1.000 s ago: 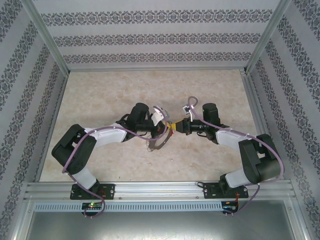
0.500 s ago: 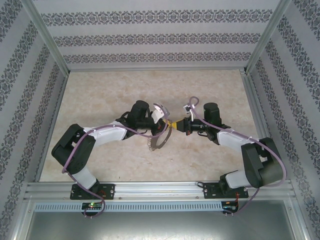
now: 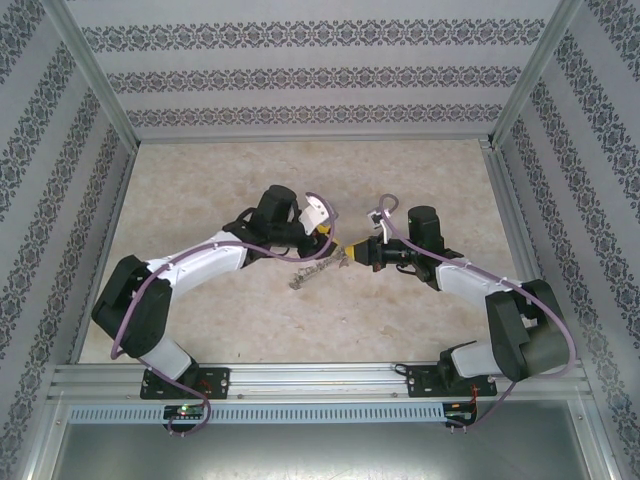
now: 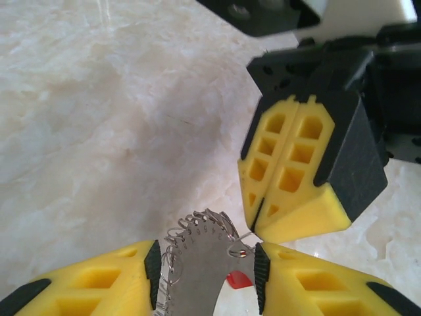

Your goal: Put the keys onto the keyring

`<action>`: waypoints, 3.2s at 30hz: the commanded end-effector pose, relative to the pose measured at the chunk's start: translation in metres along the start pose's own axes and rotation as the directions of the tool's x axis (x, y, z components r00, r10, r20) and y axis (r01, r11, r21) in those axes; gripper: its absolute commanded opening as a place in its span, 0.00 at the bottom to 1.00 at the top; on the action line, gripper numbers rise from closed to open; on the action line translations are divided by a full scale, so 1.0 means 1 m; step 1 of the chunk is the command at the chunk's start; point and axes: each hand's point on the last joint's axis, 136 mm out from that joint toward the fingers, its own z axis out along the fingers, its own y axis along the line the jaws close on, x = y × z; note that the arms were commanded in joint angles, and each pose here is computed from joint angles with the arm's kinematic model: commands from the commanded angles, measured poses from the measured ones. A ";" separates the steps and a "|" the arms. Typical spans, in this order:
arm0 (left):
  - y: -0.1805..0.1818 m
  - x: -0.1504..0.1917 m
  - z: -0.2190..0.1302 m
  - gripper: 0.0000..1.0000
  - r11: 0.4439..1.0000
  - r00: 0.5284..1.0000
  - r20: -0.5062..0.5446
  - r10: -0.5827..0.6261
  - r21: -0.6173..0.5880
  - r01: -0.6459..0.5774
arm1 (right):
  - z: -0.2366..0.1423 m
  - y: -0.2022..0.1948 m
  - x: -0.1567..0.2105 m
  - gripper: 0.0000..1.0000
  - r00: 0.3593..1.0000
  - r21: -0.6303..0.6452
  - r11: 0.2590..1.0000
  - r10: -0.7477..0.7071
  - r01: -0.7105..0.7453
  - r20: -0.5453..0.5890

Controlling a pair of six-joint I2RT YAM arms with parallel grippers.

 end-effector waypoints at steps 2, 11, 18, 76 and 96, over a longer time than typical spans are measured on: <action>0.005 -0.006 -0.010 0.45 0.999 0.999 -0.025 -0.043 0.025 0.043 | 0.002 0.001 -0.003 0.00 1.000 -0.022 0.999 -0.024 0.024 -0.002; -0.003 -0.014 -0.003 0.47 0.978 0.988 -0.031 -0.152 0.137 0.155 | 0.003 0.005 -0.006 0.00 1.000 -0.051 0.999 -0.016 0.016 -0.005; 0.011 -0.021 0.004 0.47 0.926 0.931 -0.031 -0.364 0.094 0.365 | 0.002 0.002 -0.005 0.00 1.000 -0.029 1.000 -0.008 0.008 -0.001; 0.016 -0.005 -0.003 0.33 0.939 0.945 0.062 -0.321 0.147 0.309 | 0.009 0.018 -0.023 0.00 0.998 -0.148 0.989 -0.016 0.008 -0.053; -0.015 -0.006 0.005 0.28 0.866 0.970 -0.063 -0.234 0.439 0.238 | 0.000 0.012 -0.035 0.00 0.999 -0.175 0.984 -0.004 -0.003 -0.040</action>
